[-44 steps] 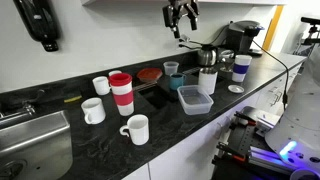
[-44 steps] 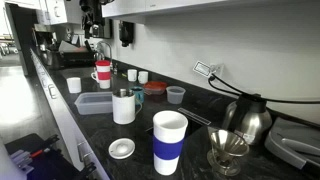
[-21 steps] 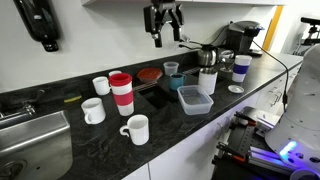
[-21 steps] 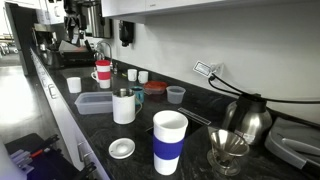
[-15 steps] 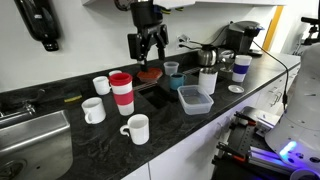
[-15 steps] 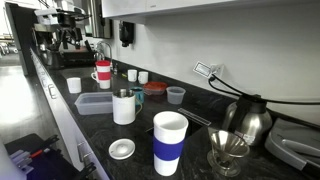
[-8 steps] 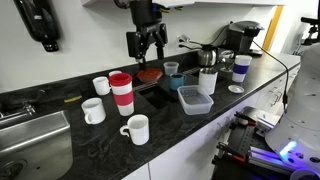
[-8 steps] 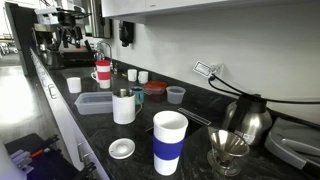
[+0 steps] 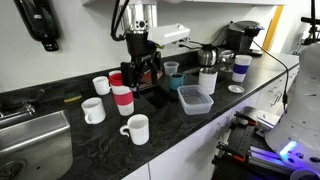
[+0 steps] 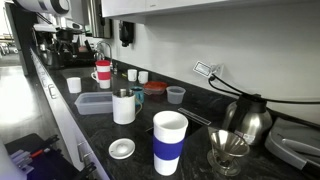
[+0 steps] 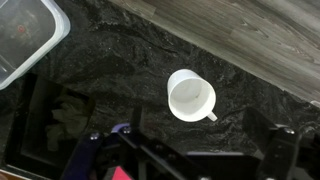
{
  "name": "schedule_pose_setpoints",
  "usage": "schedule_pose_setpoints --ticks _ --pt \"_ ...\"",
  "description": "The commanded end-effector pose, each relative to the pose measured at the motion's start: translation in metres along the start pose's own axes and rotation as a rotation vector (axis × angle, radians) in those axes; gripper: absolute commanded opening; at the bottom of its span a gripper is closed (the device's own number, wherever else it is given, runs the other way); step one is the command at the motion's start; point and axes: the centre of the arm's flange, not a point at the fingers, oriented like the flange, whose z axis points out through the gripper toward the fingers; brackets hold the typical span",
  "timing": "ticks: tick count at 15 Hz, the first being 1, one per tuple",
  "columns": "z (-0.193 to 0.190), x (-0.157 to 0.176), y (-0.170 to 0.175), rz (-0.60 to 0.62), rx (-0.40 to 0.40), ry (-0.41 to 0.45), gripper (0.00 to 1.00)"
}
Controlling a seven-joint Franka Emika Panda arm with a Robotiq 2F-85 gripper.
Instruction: Move the white cup That is in front of the cup with a pink lid to the right side of the green cup
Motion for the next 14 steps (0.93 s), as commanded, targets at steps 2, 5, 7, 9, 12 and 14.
schedule_pose_setpoints --ticks 2,5,7,9,12,14 --pt "0.037 0.007 0.005 0.048 0.06 -0.038 1.0" --pt "0.065 0.014 0.011 0.072 0.071 -0.074 1.0" --pt "0.083 0.014 0.013 0.09 0.087 -0.108 1.0" --pt "0.097 0.016 0.014 0.101 0.097 -0.136 1.0" --pt "0.109 0.024 0.018 0.119 0.108 -0.15 1.0" --pt "0.114 0.027 0.023 0.13 0.104 -0.159 0.88"
